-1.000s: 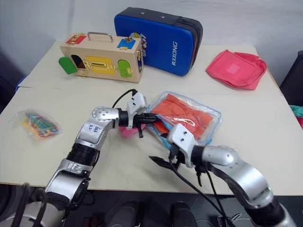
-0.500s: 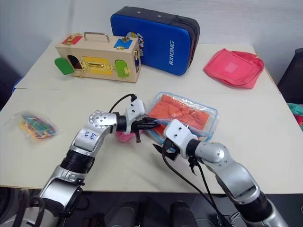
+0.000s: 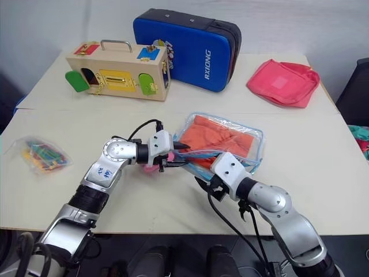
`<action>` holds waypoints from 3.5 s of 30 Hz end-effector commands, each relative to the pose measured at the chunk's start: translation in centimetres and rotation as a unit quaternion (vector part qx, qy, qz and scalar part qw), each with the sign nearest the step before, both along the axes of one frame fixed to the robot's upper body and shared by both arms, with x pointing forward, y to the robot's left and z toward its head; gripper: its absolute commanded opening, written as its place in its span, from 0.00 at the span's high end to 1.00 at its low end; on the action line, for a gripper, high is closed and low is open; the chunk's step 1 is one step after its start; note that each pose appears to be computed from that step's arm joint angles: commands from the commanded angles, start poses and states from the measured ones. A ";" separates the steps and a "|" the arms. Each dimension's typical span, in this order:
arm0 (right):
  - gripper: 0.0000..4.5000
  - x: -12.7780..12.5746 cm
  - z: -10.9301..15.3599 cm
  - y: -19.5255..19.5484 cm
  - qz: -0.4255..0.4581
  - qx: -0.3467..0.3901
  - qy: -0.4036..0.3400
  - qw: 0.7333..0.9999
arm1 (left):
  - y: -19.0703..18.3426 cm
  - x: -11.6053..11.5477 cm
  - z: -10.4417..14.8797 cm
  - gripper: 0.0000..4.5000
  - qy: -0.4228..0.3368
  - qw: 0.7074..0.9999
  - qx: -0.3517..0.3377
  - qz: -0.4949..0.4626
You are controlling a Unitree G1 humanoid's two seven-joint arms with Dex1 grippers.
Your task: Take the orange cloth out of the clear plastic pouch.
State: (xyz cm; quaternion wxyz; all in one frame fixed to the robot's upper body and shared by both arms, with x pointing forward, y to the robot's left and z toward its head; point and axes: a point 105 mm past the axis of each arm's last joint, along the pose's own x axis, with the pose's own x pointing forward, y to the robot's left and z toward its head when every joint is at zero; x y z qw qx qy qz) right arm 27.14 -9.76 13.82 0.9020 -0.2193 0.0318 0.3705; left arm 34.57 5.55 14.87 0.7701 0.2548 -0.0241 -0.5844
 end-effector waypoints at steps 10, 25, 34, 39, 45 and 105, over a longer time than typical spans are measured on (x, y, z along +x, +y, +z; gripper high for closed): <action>0.00 1.3 0.9 -0.2 -0.027 0.003 -0.033 0.999 | 0.6 0.1 0.7 0.99 0.020 0.999 -0.035 0.007; 0.00 5.5 0.3 0.2 -0.096 -0.051 -0.073 0.991 | -1.0 -0.6 1.3 0.99 0.070 0.994 -0.078 0.000; 0.00 6.1 -2.2 0.4 -0.068 -0.110 -0.036 0.991 | -1.2 -0.6 1.0 0.99 0.077 0.994 -0.081 0.004; 0.04 6.6 -3.7 0.0 -0.062 -0.130 0.002 0.990 | -1.2 -0.4 1.0 1.00 0.077 0.993 -0.084 0.009; 0.44 9.3 -3.7 -1.5 -0.091 -0.153 -0.001 0.984 | -1.2 -0.2 1.0 1.00 0.080 0.992 -0.094 0.014; 0.80 0.7 0.0 -21.1 0.033 -0.197 -0.065 0.978 | 5.6 0.5 -0.2 0.95 0.115 0.964 -0.149 0.190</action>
